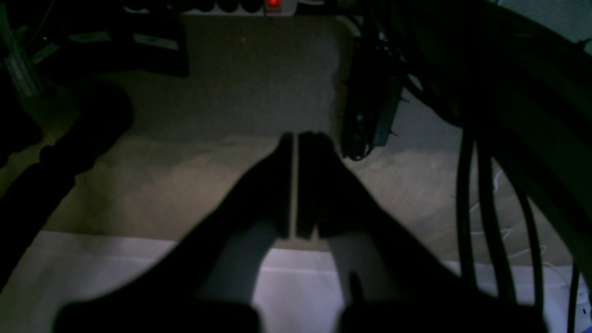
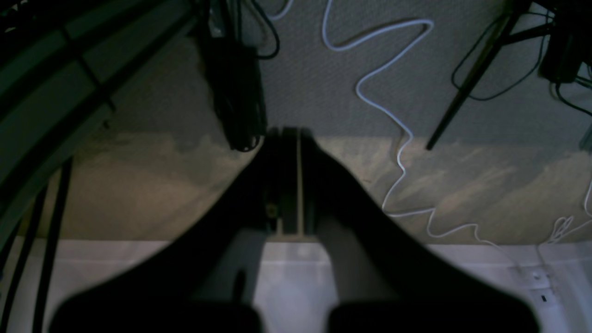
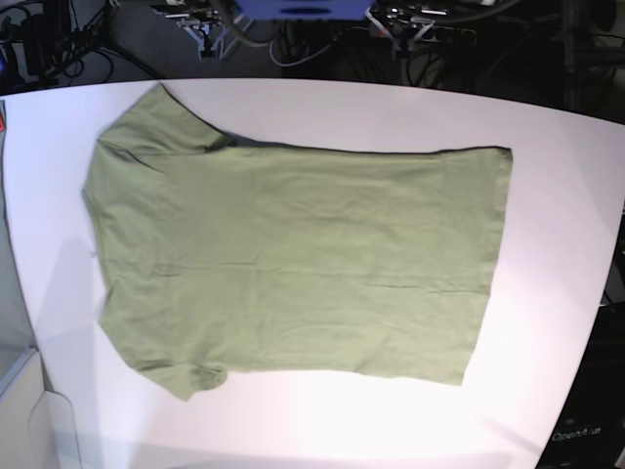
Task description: Fold the T-shirt properly
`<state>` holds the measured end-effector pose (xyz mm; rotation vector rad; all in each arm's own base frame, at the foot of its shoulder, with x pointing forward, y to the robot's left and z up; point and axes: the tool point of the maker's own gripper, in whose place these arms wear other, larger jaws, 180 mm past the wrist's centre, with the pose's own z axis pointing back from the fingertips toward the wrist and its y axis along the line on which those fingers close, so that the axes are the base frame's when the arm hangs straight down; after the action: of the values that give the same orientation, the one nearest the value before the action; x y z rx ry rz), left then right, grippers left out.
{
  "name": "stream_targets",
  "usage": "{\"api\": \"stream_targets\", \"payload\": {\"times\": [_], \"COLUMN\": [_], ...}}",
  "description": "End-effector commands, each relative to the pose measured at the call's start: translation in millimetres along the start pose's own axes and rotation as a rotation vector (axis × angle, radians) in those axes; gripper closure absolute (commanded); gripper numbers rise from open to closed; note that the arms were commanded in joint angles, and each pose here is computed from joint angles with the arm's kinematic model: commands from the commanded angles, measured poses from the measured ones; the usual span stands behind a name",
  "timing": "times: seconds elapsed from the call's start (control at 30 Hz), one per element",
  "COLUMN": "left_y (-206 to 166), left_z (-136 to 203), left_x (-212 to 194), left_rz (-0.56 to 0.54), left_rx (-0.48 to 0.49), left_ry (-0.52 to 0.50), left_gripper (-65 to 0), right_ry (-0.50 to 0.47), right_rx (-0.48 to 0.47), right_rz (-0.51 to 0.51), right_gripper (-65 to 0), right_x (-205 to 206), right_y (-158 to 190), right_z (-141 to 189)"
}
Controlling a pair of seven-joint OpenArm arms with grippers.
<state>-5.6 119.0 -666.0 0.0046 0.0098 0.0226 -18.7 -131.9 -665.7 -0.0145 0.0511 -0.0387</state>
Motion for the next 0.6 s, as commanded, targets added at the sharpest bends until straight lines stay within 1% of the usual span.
{"api": "stream_targets", "payload": {"times": [0.0, 0.5, 0.57], "left_y": [0.9, 1.4, 0.8], "left_z": [0.0, 0.0, 0.0], "left_x": [0.3, 0.3, 1.4], "left_rz": [-0.003, -0.005, -0.005], "left_rx": [0.005, 0.003, 0.0], "left_ry": [0.003, 0.001, -0.014], "left_gripper": [-1.0, -1.0, -1.1], "right_ry": [0.001, -0.005, -0.036], "right_rx": [0.02, 0.021, 0.02], "right_rz": [-0.003, -0.003, -0.004], "right_gripper": [-0.1, 0.0, 0.0], "right_x": [0.6, 0.2, -1.0], "right_y": [2.6, 2.8, 2.4], "right_z": [0.1, 0.0, 0.0]}}
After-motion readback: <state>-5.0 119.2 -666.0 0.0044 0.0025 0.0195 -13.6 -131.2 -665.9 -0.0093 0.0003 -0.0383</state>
